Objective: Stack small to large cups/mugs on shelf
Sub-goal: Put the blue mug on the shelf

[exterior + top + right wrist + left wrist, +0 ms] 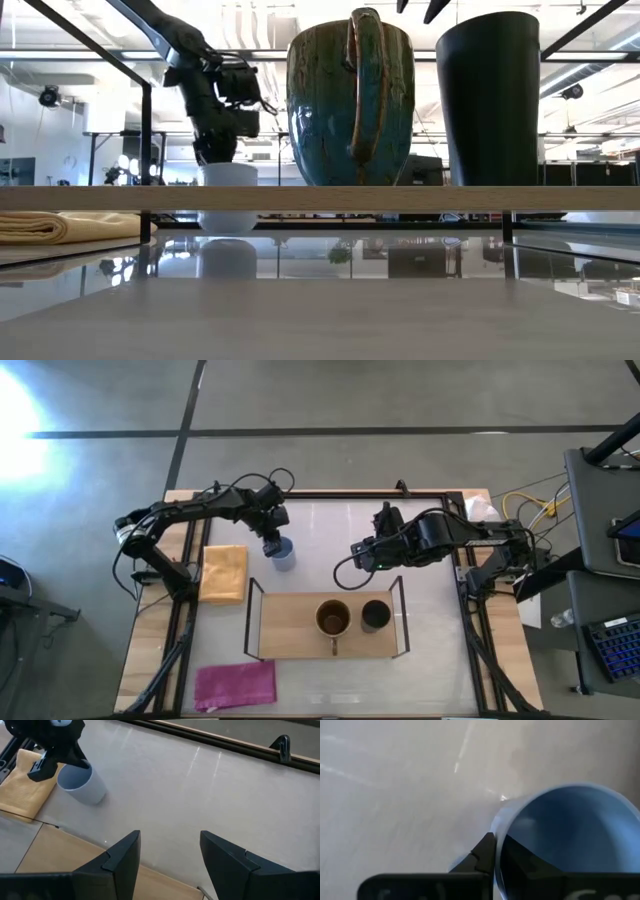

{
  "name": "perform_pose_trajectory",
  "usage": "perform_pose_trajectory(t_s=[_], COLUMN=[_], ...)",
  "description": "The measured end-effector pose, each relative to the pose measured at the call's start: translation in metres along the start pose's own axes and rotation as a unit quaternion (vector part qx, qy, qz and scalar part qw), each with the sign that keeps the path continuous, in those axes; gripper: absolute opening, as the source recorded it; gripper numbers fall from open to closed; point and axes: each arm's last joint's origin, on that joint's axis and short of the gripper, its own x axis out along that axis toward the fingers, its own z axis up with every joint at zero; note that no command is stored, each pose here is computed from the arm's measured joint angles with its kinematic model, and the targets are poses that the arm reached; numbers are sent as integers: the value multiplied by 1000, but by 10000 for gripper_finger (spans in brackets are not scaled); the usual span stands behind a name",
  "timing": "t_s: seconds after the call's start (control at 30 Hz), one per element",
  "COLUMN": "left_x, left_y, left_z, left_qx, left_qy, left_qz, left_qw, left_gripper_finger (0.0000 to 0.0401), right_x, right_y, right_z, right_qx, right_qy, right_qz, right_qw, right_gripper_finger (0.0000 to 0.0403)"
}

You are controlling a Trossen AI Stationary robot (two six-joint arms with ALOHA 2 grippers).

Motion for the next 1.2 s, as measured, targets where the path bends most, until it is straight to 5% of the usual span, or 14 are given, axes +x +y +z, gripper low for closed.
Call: perform_pose_trajectory(t_s=[0.3,0.47,0.7,1.2], left_x=[-8,-8,-8,-36], left_y=[6,7,6,-7], left_z=[2,2,1,2], left_qx=[-149,-231,-253,-217], left_qy=[16,5,12,-40], left_qz=[109,125,125,120], left_qw=[983,965,959,968], left_gripper_finger=[1,1,7,116], right_x=[0,2,5,6], right_y=[0,0,0,0], right_z=[0,-1,-3,-4], right_qx=[18,37,34,29], right_qy=[1,1,6,7], right_qz=[0,-4,-10,-12], right_qw=[1000,999,999,999], right_gripper_finger=[198,198,198,198])
